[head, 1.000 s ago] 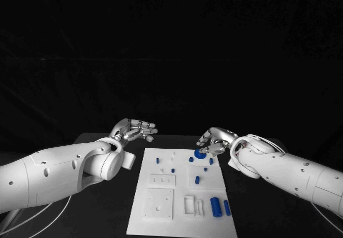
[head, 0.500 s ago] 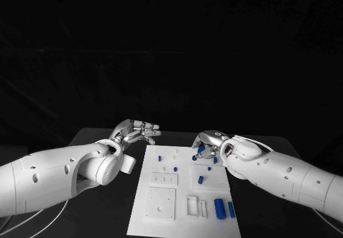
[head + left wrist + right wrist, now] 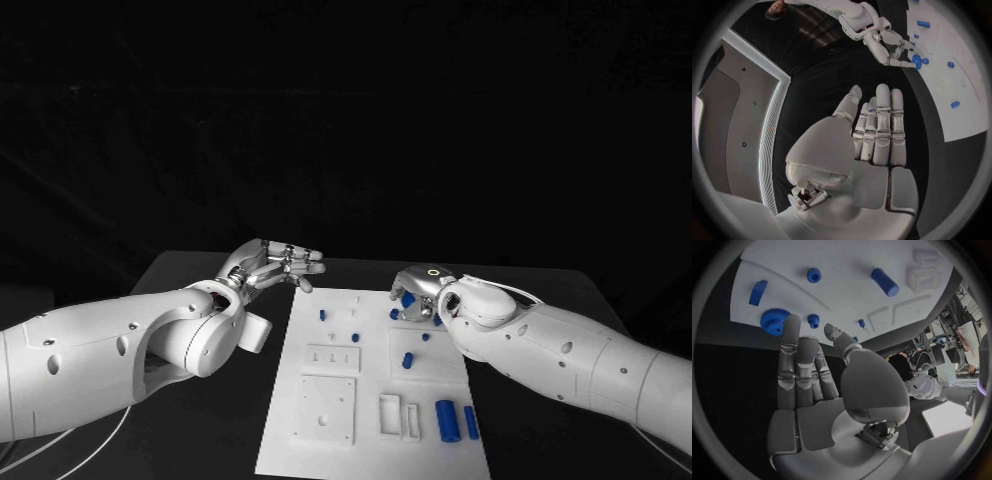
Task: Assemble the parts on the task board
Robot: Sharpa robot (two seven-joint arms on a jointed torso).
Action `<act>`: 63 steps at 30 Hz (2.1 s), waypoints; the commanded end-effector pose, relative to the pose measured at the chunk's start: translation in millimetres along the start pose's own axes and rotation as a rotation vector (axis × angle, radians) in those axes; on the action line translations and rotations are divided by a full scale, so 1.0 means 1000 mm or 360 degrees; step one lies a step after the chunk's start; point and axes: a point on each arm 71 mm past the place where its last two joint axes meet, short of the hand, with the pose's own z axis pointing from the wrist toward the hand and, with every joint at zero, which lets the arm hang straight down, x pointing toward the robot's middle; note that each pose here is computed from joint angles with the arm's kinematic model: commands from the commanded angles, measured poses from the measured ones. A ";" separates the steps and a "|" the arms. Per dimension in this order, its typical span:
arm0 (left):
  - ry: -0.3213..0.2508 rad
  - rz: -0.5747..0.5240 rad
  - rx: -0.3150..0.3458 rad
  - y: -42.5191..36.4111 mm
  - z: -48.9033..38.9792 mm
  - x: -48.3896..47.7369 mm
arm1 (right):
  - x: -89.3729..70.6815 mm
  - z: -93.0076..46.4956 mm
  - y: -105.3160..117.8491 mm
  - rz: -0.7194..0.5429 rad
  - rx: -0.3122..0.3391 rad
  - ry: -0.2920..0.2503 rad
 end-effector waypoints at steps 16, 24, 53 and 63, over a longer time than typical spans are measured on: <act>0.0039 0.0006 0.0025 -0.0067 0.0009 0.0028 | 0.005 0.003 -0.001 -0.0069 0.0009 0.0060; 0.0042 0.0008 0.0030 -0.0084 0.0013 0.0034 | 0.005 0.003 -0.001 -0.0061 0.0011 0.0075; 0.0051 0.0018 0.0041 -0.0136 0.0046 0.0054 | 0.005 0.006 0.004 -0.0030 -0.0001 0.0047; 0.0043 0.0021 0.0037 -0.0133 0.0048 0.0037 | -0.002 0.006 0.004 -0.0022 0.0014 -0.0110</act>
